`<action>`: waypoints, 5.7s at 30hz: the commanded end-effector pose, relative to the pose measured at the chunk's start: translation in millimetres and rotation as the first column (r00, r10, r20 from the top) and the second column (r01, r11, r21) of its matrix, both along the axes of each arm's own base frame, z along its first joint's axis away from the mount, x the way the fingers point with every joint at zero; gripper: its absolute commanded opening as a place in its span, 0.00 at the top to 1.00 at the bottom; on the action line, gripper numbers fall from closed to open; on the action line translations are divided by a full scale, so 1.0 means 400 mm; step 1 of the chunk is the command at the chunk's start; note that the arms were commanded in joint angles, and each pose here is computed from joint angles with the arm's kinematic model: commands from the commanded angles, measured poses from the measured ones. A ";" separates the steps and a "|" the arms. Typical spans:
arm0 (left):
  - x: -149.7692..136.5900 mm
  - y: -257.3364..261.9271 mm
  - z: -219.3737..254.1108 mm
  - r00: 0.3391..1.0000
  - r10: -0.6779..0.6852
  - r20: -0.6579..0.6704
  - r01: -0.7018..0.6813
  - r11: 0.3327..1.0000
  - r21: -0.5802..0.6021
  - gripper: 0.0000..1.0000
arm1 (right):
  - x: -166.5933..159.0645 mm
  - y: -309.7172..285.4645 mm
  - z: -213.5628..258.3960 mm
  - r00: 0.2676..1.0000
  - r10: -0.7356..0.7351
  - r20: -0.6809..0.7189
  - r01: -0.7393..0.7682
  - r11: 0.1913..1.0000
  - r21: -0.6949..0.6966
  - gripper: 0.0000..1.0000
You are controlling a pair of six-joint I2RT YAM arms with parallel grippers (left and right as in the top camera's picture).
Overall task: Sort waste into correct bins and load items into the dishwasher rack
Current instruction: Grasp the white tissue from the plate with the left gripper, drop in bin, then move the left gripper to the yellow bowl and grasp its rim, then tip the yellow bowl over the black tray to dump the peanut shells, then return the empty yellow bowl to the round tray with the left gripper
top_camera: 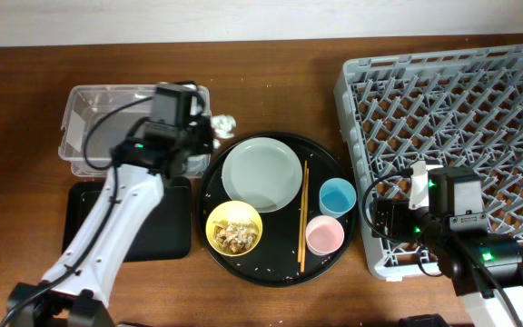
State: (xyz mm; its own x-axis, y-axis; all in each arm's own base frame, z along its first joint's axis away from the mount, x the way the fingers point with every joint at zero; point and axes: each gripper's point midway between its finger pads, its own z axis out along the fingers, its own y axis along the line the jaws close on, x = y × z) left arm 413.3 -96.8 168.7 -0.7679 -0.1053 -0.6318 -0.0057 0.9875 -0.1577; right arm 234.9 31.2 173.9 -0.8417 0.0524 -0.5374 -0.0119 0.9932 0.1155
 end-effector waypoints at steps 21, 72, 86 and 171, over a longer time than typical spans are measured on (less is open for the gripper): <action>0.062 0.245 0.063 0.967 0.232 0.105 -0.234 0.972 0.007 0.44 | 0.007 -0.001 0.016 1.000 -0.010 0.016 0.010 1.000 0.005 0.02; -0.445 -0.330 -0.354 0.765 -0.421 -0.488 0.523 0.847 0.089 0.69 | 0.003 -0.002 0.013 1.000 -0.010 0.008 0.010 1.000 0.005 0.02; -0.435 -0.338 -0.341 0.771 -0.424 -0.475 0.522 0.849 0.089 0.99 | 0.003 -0.002 0.013 1.000 -0.010 0.008 0.010 1.000 0.005 0.02; -0.281 0.247 0.095 0.949 -0.113 0.295 0.316 0.363 -0.877 1.00 | -0.001 -0.002 0.011 1.000 -0.009 0.001 0.009 1.000 0.004 0.02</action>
State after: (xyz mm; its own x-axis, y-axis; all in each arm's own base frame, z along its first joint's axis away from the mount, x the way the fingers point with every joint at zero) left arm 303.2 8.2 187.7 -0.7784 -0.5355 -0.3277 0.1936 0.2918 -0.9367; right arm 231.8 31.0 171.9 -0.8496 0.0521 -0.5249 -0.0100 0.9933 0.1148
